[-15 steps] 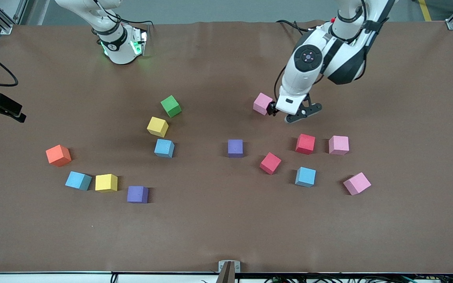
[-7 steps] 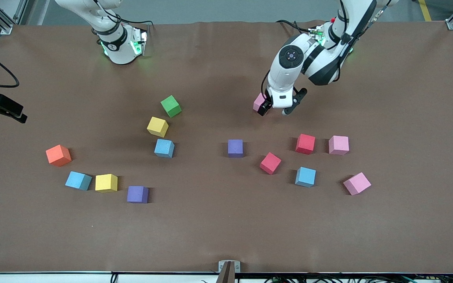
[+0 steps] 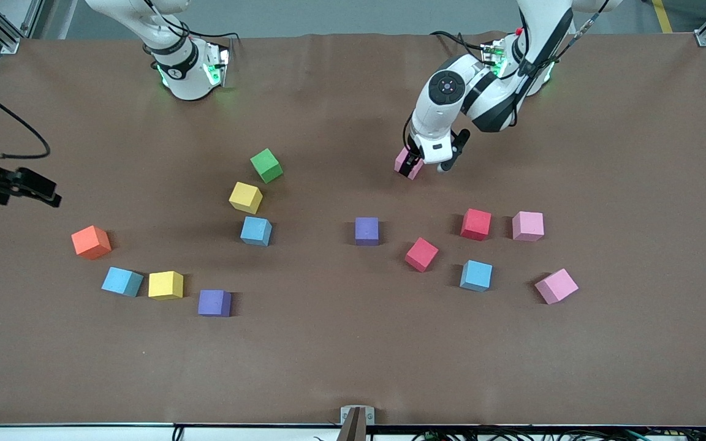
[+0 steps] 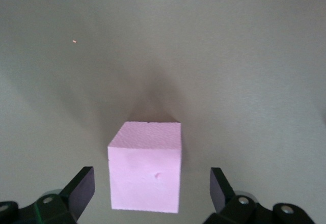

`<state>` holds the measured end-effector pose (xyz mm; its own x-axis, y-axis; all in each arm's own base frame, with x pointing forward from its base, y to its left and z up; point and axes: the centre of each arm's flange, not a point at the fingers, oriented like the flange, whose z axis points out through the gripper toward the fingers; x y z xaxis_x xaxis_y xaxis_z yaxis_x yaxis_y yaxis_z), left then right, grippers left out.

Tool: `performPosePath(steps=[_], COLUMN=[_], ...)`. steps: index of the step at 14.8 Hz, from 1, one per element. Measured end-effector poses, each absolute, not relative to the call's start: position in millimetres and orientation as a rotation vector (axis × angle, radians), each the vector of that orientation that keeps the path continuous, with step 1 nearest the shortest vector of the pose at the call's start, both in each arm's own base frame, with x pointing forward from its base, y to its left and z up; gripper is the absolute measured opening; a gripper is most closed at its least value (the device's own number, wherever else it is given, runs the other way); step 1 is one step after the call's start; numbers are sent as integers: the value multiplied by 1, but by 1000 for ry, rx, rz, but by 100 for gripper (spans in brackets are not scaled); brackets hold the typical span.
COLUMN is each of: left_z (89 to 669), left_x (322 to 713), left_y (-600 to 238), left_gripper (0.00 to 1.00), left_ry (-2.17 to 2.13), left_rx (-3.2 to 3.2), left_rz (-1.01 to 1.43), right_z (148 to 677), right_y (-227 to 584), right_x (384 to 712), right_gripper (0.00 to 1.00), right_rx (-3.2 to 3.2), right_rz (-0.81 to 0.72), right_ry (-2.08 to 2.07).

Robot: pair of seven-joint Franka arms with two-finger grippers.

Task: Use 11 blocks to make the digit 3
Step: 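Lift the pink cube with the left gripper while the right gripper reaches the blue cube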

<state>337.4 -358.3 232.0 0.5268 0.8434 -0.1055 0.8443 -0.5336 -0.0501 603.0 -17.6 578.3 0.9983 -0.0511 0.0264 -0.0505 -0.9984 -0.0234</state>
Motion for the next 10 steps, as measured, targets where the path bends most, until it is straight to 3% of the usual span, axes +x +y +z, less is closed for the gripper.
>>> performPosePath(steps=[3, 10], left_z=[221, 205], left_x=[333, 330], left_y=[-357, -360], left_gripper=[97, 81], left_ry=[1520, 1519], left_rx=[2746, 2737], left_rz=[-210, -249], right_z=[558, 516], right_y=[-3, 62], right_x=[614, 634], right_gripper=[100, 100], right_rx=[-3088, -3082], right_rz=[-9, 9], right_ry=[57, -89])
